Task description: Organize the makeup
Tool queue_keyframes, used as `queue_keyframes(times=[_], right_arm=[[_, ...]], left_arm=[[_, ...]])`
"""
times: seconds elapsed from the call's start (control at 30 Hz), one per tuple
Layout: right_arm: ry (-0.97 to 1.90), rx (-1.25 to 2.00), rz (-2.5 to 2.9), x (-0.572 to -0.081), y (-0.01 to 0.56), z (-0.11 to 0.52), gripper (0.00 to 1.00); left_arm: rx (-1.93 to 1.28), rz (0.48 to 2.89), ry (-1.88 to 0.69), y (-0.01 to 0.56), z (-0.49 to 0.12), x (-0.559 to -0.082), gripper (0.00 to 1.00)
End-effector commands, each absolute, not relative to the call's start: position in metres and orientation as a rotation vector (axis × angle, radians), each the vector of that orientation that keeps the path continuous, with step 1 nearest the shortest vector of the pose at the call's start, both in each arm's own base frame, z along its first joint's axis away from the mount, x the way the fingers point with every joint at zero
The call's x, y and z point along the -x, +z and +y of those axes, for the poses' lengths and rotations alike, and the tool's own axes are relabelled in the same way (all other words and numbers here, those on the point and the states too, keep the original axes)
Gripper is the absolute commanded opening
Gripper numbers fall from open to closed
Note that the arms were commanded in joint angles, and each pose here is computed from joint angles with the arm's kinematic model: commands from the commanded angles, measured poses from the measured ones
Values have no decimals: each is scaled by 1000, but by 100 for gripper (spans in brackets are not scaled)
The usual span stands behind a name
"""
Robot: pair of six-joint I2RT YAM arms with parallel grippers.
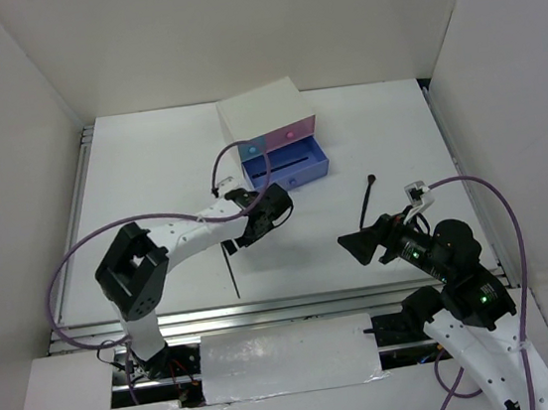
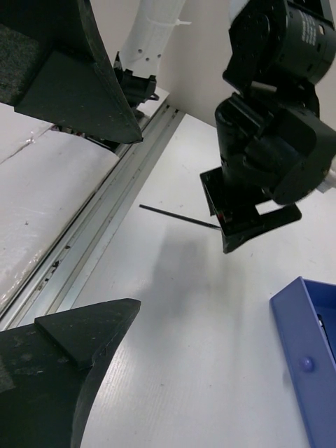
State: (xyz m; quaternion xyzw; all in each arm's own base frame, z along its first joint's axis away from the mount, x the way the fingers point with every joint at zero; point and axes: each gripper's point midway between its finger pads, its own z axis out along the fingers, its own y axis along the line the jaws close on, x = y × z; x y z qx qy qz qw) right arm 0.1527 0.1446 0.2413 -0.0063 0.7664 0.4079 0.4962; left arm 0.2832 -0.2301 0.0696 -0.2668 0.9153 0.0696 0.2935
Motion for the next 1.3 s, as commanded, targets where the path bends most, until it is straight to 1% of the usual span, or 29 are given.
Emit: queue_keyframes(times=[0.0,0.07,0.13,0.3,0.33,0.4,0.43,0.47,0.53,0.57,0.6,0.63,0.67,0.7,0.8,0.9,1.17,1.27], right_arm=[[984,35,1838,-152,243,145,100],[996,39,1842,-152,243,147,100],[1012,42,1841,-153,243,149,99],[1023,40,1840,-152,243,151,100],[1023,40,1840,-152,243,150,100],[1025,35,1839,-152,242,150,100],[1030,35,1839,-152,243,151,100],[1032,35,1841,-152,242,151,100],[1042,38,1838,-151,244,152,100],[1041,36,1841,-151,243,152,100],[1038,36,1841,-151,243,152,100],[1036,34,1840,-151,244,151,99],[1033,33,1841,-151,244,151,100],[1031,31,1839,-151,244,150,100],[1035,30,1838,-150,243,150,100],[1041,27,1835,-149,243,151,100],[1034,27,1840,-149,242,150,100],[1035,25,1835,-149,243,149,100]], left_arm=[[644,2395,264,98,-188,-271,88],[615,2423,279,90,-176,-262,88],[598,2447,236,89,-171,-261,88],[568,2501,267,68,-145,-248,88],[563,2518,218,64,-150,-250,87],[507,2564,201,50,-147,-248,84],[527,2562,167,46,-148,-253,80],[527,2602,148,37,-149,-248,78],[530,2625,110,25,-151,-253,76],[529,2668,100,15,-150,-248,75],[530,2683,87,11,-152,-246,72],[539,2698,84,7,-152,-245,68],[552,2723,94,-1,-151,-241,66],[563,2734,102,-3,-150,-239,61],[591,2789,124,-17,-147,-230,58],[623,2842,122,-31,-143,-222,46],[612,2876,127,-48,-143,-216,39],[624,2893,127,-54,-144,-212,38]])
